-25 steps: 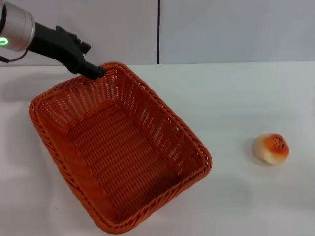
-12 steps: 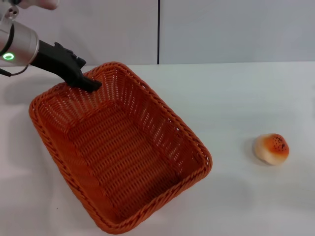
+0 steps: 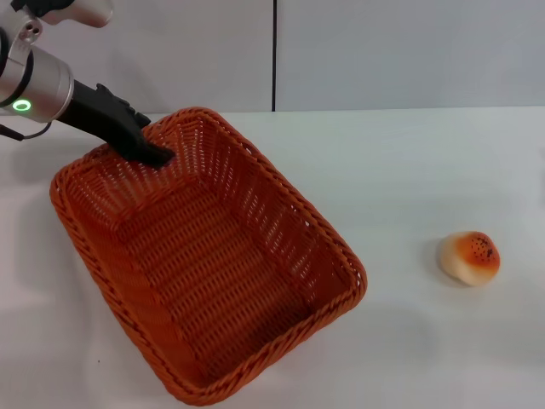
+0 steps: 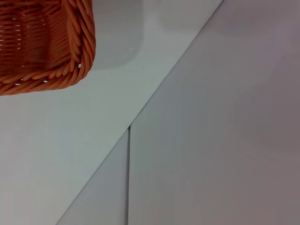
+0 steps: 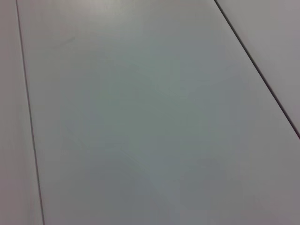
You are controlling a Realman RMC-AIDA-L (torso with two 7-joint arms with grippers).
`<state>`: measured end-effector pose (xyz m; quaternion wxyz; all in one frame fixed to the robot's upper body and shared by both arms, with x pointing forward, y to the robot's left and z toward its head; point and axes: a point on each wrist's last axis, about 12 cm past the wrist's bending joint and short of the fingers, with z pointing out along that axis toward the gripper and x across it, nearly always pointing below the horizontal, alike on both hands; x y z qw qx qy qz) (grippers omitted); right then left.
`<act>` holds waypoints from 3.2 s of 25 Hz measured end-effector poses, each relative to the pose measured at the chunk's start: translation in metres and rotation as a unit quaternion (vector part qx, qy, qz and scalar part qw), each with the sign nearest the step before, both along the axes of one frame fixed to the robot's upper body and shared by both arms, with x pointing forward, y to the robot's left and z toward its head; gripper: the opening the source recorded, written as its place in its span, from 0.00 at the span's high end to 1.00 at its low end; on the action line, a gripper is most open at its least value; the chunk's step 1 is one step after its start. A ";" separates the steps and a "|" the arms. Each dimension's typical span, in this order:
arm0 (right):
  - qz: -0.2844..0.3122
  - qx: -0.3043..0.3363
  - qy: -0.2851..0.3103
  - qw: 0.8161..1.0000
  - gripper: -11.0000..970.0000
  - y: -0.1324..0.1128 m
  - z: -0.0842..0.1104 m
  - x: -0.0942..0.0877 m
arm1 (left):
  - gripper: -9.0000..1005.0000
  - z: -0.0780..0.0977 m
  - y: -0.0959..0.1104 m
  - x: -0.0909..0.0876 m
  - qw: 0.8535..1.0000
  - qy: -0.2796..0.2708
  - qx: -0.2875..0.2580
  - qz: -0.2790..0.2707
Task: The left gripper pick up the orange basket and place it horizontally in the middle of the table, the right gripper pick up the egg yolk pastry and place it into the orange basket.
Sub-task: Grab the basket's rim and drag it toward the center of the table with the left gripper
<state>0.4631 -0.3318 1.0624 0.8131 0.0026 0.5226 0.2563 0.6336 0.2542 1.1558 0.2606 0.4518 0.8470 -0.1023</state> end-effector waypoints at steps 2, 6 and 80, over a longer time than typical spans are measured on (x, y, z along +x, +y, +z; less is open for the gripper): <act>0.000 0.000 0.001 1.000 0.96 0.000 0.000 0.000 | 0.27 0.003 0.000 -0.001 1.000 -0.004 0.008 0.005; 0.000 0.000 0.002 1.000 0.96 0.000 -0.001 -0.001 | 0.36 0.005 -0.001 -0.002 1.000 -0.004 0.008 0.006; 0.048 -0.009 0.028 0.998 0.96 0.017 -0.003 0.016 | 0.82 -0.049 0.099 -0.137 0.812 0.134 -0.437 0.362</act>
